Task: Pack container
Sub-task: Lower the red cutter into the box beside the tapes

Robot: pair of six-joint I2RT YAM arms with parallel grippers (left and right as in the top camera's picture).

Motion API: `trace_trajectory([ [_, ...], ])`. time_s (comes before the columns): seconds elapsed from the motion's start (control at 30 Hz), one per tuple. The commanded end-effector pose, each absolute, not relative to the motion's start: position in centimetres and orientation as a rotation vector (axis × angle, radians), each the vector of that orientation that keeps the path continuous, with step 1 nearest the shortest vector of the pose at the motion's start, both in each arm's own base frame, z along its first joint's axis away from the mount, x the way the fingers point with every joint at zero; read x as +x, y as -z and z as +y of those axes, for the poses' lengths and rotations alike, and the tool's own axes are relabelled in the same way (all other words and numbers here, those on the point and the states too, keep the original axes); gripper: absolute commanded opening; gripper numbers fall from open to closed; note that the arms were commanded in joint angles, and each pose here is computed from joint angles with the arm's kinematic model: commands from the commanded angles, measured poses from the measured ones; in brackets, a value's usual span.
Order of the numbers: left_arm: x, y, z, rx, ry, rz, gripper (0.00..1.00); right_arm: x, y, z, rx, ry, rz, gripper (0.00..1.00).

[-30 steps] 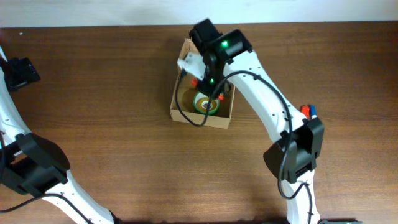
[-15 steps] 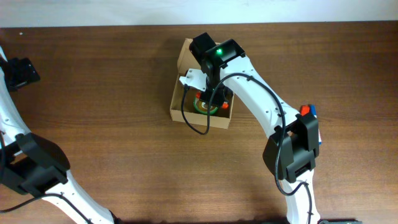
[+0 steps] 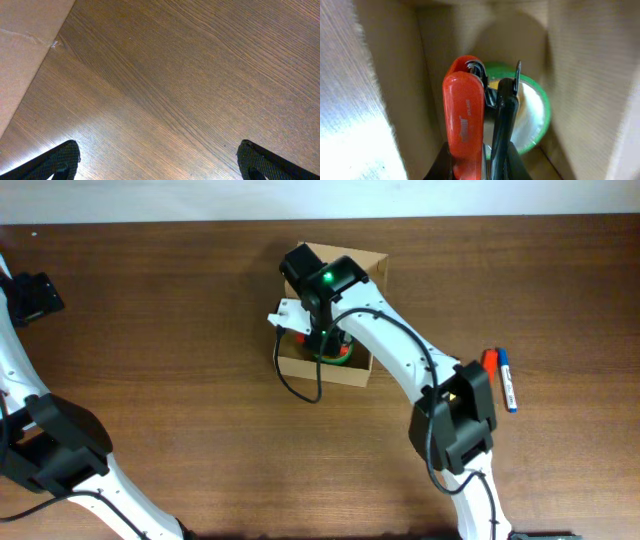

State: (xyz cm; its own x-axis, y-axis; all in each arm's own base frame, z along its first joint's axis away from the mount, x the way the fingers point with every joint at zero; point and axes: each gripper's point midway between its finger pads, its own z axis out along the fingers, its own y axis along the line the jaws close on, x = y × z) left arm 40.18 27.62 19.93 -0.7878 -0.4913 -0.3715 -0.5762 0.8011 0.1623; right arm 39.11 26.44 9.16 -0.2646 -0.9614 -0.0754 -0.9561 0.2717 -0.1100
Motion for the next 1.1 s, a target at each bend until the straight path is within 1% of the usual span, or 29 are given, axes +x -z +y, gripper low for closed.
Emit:
trace_trajectory([
  [0.0, 40.0, -20.5, 27.5, -0.798, -0.386, 2.671, 1.00, 38.4, -7.8, 27.0, -1.864, 0.017, 2.413, 0.03],
  [0.33, 40.0, -20.6, 27.5, -0.798, -0.386, 2.671, 1.00, 36.9, -5.1, 27.7, -1.903, -0.109, 2.480, 0.04],
  [0.43, 40.0, -20.5, 27.5, -0.798, -0.386, 2.671, 1.00, 36.8, -4.9, 27.6, -1.905, -0.111, 2.484, 0.04],
  [0.53, 40.0, -20.5, 27.5, -0.798, -0.386, 2.671, 1.00, 36.9, -4.9, 27.7, -1.880, -0.110, 2.499, 0.12],
  [0.63, 40.0, -20.5, 27.5, -0.798, -0.386, 2.671, 1.00, 36.8, -4.9, 27.6, -1.884, -0.110, 2.504, 0.14],
  [0.67, 40.0, -20.6, 27.5, -0.798, -0.386, 2.671, 1.00, 36.7, -4.9, 27.6, -1.884, -0.111, 2.505, 0.17],
  [0.73, 40.0, -20.5, 27.5, -0.798, -0.386, 2.671, 1.00, 36.7, -4.8, 27.5, -1.877, -0.105, 2.516, 0.28],
  [0.77, 40.0, -20.5, 27.5, -0.798, -0.386, 2.671, 1.00, 36.7, -4.8, 27.5, -1.863, -0.105, 2.528, 0.31],
  [0.83, 40.0, -20.5, 27.5, -0.798, -0.386, 2.671, 1.00, 36.8, -4.7, 27.4, -1.864, -0.102, 2.530, 0.32],
  [0.9, 40.0, -20.5, 27.5, -0.798, -0.386, 2.671, 1.00, 37.0, -4.7, 27.1, -1.855, -0.069, 2.537, 0.37],
  [0.97, 40.0, -20.5, 27.5, -0.798, -0.386, 2.671, 1.00, 37.0, -4.7, 27.1, -1.854, -0.065, 2.538, 0.37],
  [1.07, 40.0, -20.5, 27.5, -0.798, -0.386, 2.671, 1.00, 37.1, -4.7, 27.0, -1.853, -0.064, 2.538, 0.44],
])
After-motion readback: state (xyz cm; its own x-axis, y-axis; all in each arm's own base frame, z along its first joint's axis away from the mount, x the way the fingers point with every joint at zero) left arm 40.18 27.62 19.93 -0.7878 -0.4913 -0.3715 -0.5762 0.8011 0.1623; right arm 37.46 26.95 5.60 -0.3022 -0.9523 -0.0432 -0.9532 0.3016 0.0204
